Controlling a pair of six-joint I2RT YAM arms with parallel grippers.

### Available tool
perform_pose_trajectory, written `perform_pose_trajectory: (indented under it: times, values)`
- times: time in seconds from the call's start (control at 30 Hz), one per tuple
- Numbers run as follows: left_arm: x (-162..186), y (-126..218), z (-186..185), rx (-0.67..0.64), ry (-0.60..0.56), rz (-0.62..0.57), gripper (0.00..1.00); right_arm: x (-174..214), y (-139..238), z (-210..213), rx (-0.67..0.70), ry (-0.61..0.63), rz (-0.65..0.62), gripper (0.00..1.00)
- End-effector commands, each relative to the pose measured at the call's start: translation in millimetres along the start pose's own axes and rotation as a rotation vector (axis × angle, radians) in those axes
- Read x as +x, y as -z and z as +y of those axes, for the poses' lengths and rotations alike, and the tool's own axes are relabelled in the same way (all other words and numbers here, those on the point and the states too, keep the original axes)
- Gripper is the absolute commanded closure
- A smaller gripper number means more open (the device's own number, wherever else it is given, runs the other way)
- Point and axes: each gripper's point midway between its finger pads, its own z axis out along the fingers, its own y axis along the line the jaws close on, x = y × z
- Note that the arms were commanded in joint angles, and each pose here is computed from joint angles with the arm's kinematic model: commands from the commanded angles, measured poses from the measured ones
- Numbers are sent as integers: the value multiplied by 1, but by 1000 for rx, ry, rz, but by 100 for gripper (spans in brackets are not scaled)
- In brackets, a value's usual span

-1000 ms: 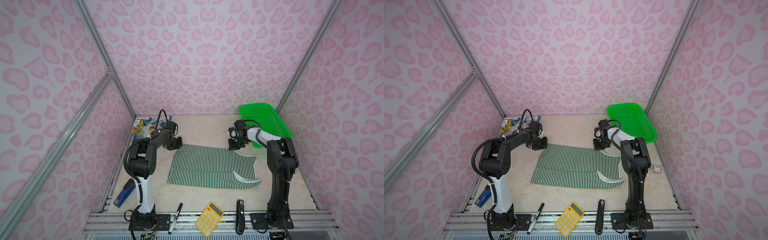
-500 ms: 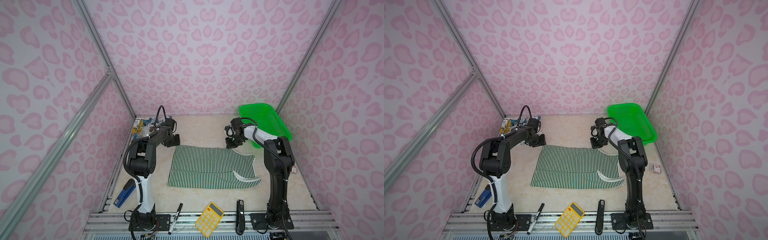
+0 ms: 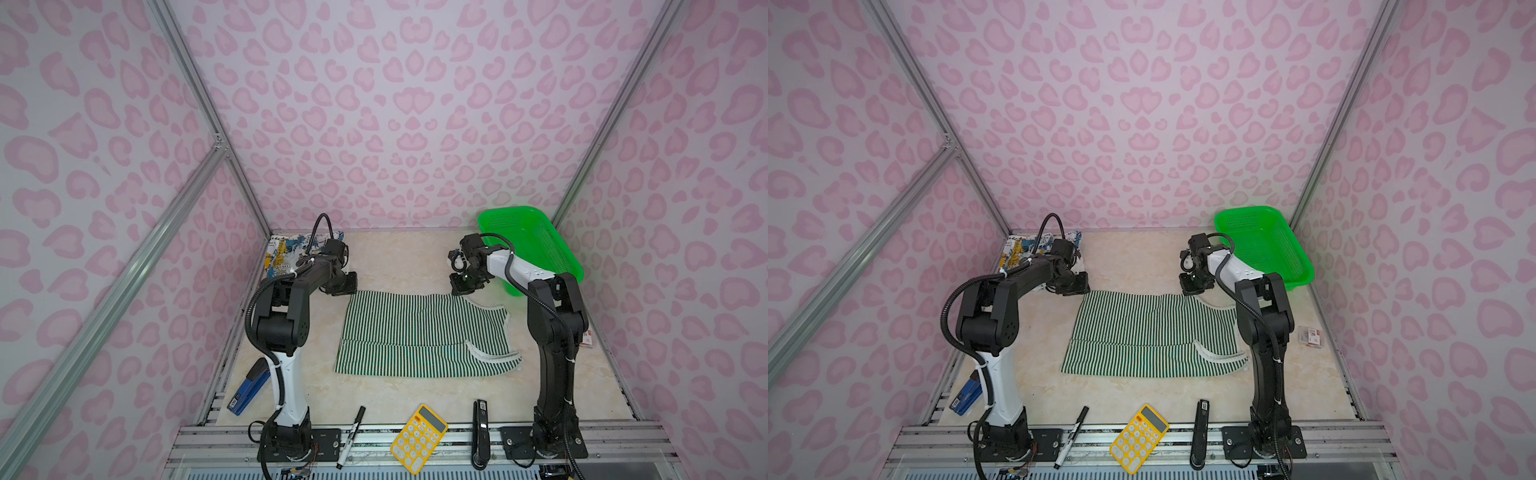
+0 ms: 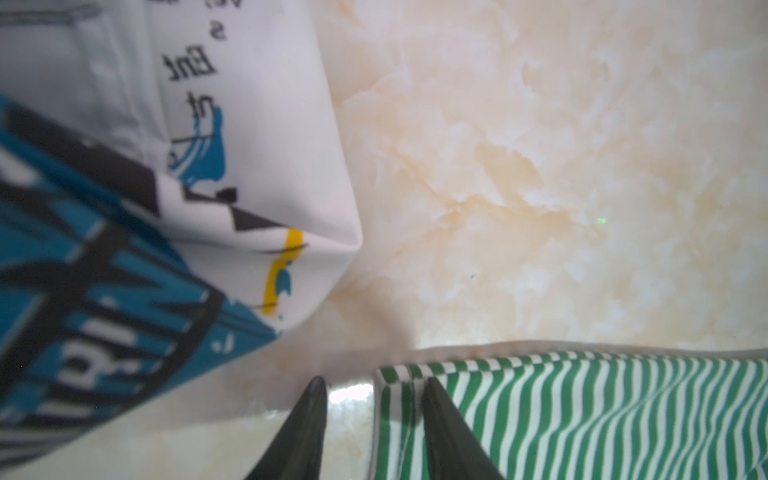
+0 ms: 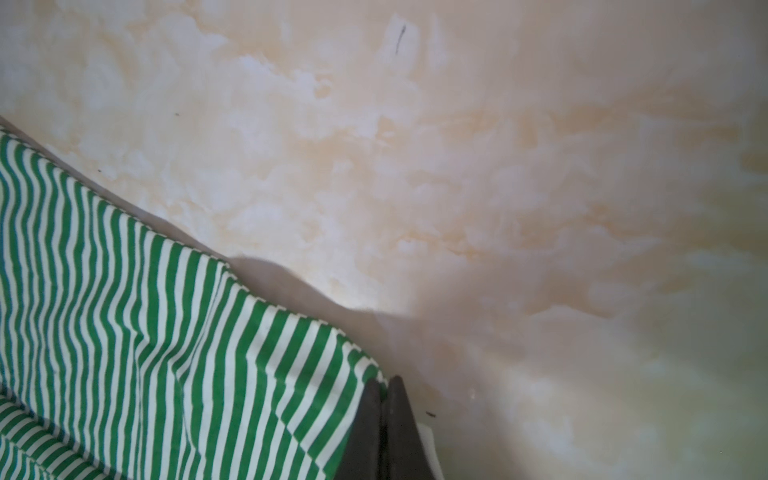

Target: Fold and stack the mixed laundry pile

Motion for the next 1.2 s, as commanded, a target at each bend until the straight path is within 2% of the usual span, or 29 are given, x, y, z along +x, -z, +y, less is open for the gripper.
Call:
perform_pose_trajectory:
  times: [0.0,0.1,0.3,0.63,0.83,1.0,1.17]
  values:
    - [9,4,-6,47,-3,29,63,2,-4,-2,13,-5,12,97]
    - [11,1,-5,43,-3,37,72,1,-4,-1,13,-7,9,97]
    - [15,0,-3,36,5,36,74,-2,-2,-1,11,-7,-2,97]
    - [0,4,-3,25,44,-10,97,-16,1,3,0,31,-24,99]
    - [-11,35,-3,8,42,-88,97,-30,16,4,17,66,-64,100]
    - [-11,68,-7,16,31,-164,97,-26,26,4,32,82,-100,100]
    - [16,76,-11,60,30,-162,97,-15,33,3,64,101,-151,98]
